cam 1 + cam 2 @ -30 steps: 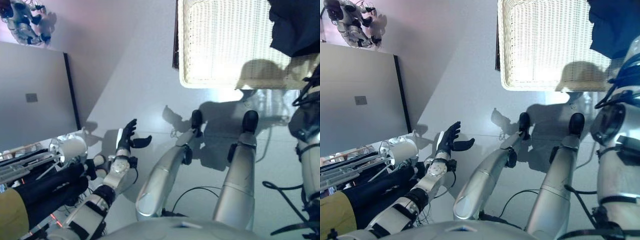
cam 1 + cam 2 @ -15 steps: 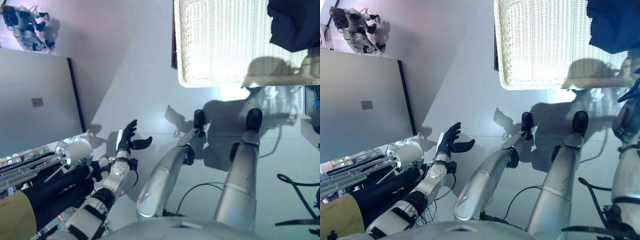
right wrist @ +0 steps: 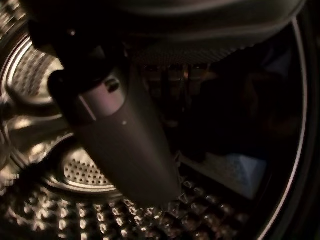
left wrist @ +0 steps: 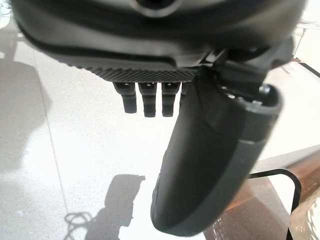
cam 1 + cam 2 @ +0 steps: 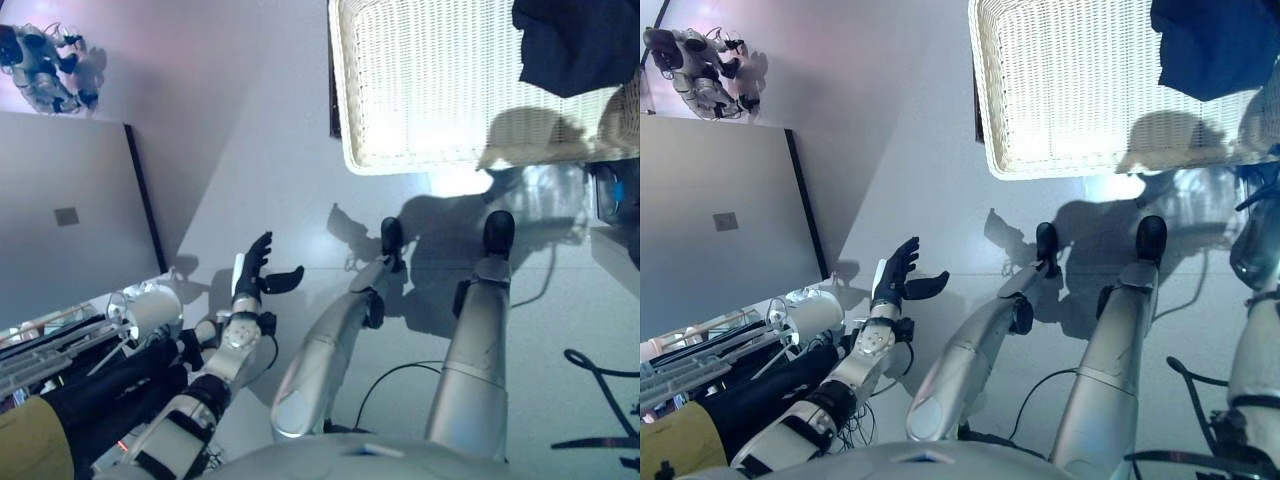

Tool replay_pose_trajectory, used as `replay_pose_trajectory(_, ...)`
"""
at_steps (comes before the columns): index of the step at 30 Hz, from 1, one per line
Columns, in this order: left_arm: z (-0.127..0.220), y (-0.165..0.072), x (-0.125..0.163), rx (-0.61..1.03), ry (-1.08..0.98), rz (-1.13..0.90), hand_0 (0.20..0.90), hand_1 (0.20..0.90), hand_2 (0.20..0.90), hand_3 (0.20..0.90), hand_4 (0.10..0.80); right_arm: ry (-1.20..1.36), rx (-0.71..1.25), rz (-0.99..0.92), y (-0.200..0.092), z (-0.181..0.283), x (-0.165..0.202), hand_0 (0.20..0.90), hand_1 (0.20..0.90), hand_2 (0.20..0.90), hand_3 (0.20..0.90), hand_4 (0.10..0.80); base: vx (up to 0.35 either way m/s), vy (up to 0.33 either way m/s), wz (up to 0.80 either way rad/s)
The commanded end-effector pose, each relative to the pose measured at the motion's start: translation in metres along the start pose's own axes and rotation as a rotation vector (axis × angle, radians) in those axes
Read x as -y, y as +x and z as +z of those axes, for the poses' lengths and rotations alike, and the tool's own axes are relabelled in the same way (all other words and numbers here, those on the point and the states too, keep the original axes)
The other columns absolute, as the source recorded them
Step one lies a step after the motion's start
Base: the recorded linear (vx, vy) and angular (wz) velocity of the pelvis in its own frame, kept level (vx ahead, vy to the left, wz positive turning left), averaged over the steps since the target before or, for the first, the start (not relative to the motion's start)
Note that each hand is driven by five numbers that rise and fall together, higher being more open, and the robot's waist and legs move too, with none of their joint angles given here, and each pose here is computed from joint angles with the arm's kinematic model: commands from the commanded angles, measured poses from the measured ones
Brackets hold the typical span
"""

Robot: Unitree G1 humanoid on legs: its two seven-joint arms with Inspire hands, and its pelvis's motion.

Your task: Pick up the clothes and place them into the washing machine

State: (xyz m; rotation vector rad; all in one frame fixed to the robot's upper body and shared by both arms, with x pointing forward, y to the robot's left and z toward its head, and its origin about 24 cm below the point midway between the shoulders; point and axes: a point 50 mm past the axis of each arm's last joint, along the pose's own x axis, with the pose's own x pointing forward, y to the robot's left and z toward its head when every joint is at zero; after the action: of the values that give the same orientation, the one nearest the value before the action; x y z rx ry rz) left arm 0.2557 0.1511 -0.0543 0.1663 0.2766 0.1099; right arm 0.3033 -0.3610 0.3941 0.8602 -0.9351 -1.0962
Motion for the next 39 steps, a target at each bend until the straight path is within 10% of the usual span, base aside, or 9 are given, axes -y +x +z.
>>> replay_pose_trajectory(1, -0.039, -0.016, -0.035, -0.142, 0.014, 0.155, 0.9, 0.9, 0.9, 0.9, 0.8, 0.11, 0.047, 0.189, -0.01, -0.003, 0.003, 0.9, 0.9, 0.9, 0.9, 0.8, 0.0, 0.0, 0.0)
replay_pose_trajectory(20, -0.059, -0.024, -0.037, -0.248, 0.006, 0.105, 0.9, 0.9, 0.9, 0.9, 0.8, 0.078, -0.418, 0.264, -0.085, -0.124, 0.107, 0.9, 0.9, 0.9, 0.9, 0.8, 0.017, 0.019, -0.06)
replay_pose_trajectory(39, -0.137, -0.098, -0.076, -0.628, 0.071, 0.169, 0.9, 0.9, 0.9, 0.9, 0.8, -0.417, -1.051, 0.439, -0.229, -0.136, 0.331, 0.9, 0.9, 0.9, 0.9, 0.8, 0.127, -0.034, -0.16)
